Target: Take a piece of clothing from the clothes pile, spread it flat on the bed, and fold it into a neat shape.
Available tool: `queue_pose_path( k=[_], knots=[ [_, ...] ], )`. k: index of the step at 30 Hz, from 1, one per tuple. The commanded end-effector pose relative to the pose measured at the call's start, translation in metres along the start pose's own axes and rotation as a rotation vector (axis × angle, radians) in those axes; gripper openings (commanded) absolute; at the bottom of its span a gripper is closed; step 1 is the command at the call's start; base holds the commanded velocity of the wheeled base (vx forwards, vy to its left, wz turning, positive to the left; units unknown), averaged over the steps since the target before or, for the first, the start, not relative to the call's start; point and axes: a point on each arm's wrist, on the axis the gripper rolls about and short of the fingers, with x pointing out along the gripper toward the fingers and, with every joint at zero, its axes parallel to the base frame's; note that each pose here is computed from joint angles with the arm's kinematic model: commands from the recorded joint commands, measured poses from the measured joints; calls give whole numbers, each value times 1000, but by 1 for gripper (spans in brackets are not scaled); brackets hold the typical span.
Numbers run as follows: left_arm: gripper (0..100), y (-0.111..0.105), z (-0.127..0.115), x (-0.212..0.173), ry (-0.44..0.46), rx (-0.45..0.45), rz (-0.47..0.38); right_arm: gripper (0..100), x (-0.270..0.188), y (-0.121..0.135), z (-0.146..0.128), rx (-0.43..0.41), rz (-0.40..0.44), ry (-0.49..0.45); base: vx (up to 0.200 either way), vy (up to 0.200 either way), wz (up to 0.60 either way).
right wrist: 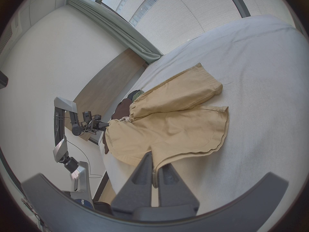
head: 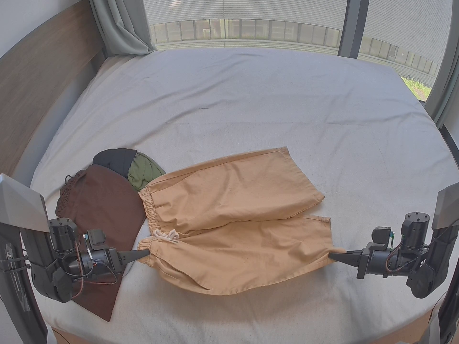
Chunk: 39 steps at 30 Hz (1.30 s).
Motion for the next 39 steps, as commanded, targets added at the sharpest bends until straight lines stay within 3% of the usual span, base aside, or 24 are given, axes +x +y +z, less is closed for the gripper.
queue_pose_path(
  k=[1,16,34,39],
  knots=[
    [0,1,5,1,-25,1,20,0,-6,9,6,-26,15,-24,0,0,0],
    [0,-2,15,2,-62,-39,26,0,-15,23,23,-96,35,-96,0,0,0],
    [0,-4,27,0,-104,-40,25,0,-19,31,46,-121,58,-183,0,0,0],
    [0,-2,36,3,-150,-59,55,0,-15,30,59,-136,63,-228,0,0,0]
  ],
)
